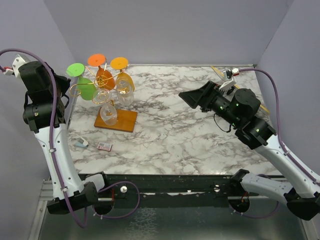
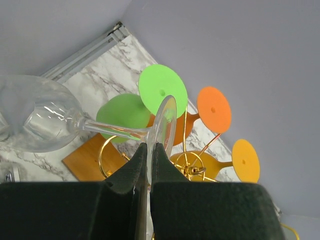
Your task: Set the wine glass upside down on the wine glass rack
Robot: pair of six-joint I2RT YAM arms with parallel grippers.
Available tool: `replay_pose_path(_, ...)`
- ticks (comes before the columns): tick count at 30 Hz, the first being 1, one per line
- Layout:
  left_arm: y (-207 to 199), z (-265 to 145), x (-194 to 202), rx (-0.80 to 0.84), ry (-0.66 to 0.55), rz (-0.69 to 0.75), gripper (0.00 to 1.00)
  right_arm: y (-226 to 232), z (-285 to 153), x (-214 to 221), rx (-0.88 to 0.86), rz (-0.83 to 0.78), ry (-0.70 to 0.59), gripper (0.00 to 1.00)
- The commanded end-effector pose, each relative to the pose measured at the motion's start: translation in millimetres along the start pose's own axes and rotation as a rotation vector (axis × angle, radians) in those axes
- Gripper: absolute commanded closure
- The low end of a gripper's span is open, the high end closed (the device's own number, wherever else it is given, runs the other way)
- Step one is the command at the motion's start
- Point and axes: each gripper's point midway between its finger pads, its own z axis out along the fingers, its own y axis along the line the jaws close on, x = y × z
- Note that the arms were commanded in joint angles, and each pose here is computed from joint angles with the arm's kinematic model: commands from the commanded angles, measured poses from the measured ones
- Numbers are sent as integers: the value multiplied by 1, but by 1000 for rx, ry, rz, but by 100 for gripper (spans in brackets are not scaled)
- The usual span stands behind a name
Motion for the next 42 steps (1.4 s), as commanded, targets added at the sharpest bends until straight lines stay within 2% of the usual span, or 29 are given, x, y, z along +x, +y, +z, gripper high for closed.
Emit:
replay_pose_path(1,-3,-19,-2,-7,11,-63,100,-7,-6,0,33,-14,-9,16)
replay_pose_path(6,5,-25,4,-58,29,-117,100,-8,-6,0,37,-12,-10,15)
replay_pose_path(17,-8,-29,52,29,220,-191,100,-13,-3,6,44,8,3,16)
replay_pose_path(22,-5,-32,59,19,246,-204,100,-14,-5,8,46,13,2,16)
replay_pose_path(33,-31,-28,78,173,361,-217,100,-18,-8,8,57,17,-10,16)
replay_pose_path(42,-32,-8,75,200,327,-210,100,-23,-10,7,74,17,-25,16)
